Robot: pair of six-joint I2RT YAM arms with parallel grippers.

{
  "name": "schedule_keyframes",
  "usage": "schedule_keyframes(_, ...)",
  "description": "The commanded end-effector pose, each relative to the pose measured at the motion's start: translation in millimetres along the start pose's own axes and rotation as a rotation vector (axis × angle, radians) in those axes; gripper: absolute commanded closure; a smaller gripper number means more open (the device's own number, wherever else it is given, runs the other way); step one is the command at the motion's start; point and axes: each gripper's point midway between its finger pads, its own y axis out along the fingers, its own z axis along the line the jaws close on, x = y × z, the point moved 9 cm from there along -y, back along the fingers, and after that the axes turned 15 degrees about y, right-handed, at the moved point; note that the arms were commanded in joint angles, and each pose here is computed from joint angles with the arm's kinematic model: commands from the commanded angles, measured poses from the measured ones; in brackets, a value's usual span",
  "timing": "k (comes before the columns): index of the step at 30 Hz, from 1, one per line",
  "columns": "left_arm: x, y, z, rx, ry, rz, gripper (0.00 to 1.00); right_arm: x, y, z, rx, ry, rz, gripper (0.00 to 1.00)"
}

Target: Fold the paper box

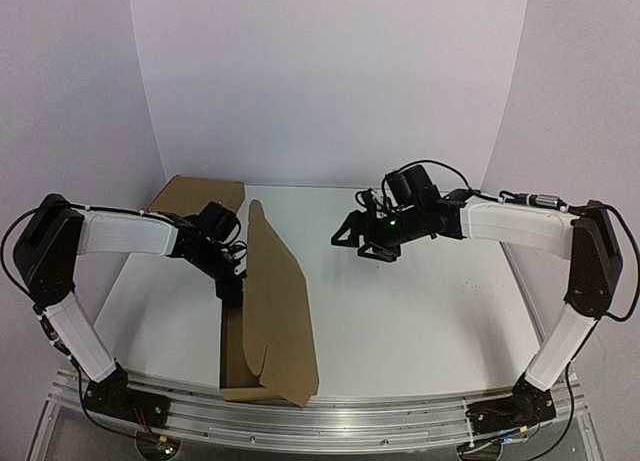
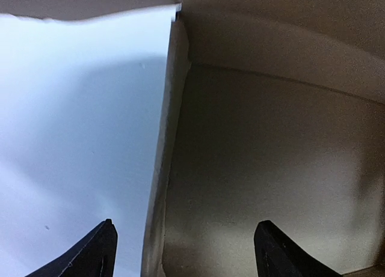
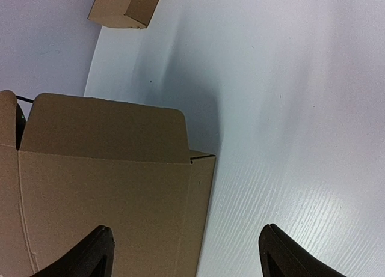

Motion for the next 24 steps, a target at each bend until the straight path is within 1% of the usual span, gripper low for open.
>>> schedule_keyframes(1,20,-43,14,0.005,0.036,-0.197,0.19,1,-19,15,0.067,-0.024,-0.024,0.16)
schedule_keyframes(3,16,-58,17,-0.009,0.023,-0.243,0.19,-3,-18,10,0.056,0.0,-0.015,0.16)
schedule_keyframes(5,8,-71,17,-0.016,0.027,-0.258,0.21,-11,-19,6,0.062,0.007,0.016,0.16)
schedule_keyframes(6,5,-77,17,-0.007,0.03,-0.257,0.22,-18,-19,4,0.065,-0.011,0.044,0.17)
schedule_keyframes(7,1,-81,18,0.002,0.03,-0.254,0.23,-33,-21,9,0.079,-0.074,0.068,0.17)
schedule_keyframes(9,-10,-92,25,0.035,0.017,-0.262,0.24,-74,-29,24,0.116,-0.35,0.102,0.16)
schedule_keyframes(10,-16,-98,32,0.064,0.005,-0.268,0.24,-99,-35,31,0.142,-0.566,0.099,0.14)
schedule_keyframes(11,-18,-102,38,0.086,0.001,-0.276,0.24,-122,-38,29,0.139,-0.727,0.065,0.12)
schedule_keyframes(12,-21,-104,44,0.112,-0.004,-0.278,0.23,-143,-49,36,0.197,-0.893,0.017,0.1)
schedule_keyframes(13,-22,-107,51,0.139,-0.004,-0.28,0.22,-156,-56,36,0.217,-0.989,-0.04,0.08)
schedule_keyframes(14,-22,-108,57,0.159,0.002,-0.282,0.21,-163,-63,34,0.229,-1.025,-0.082,0.08)
schedule_keyframes(15,-20,-110,63,0.182,0.023,-0.289,0.19,-165,-67,34,0.223,-1.035,-0.126,0.08)
schedule_keyframes(17,-11,-115,71,0.208,0.076,-0.33,0.13,-174,-68,40,0.181,-1.072,-0.17,0.08)
schedule_keyframes(20,3,-128,74,0.228,0.2,-0.421,0.01,-210,-56,46,0.127,-1.203,-0.171,0.05)
schedule_keyframes(22,10,-137,72,0.26,0.317,-0.464,0.0,-233,-46,44,0.066,-1.276,-0.182,0.02)
schedule_keyframes(24,15,-145,67,0.302,0.48,-0.482,0.0,-249,-41,45,0.012,-1.324,-0.218,0.02)
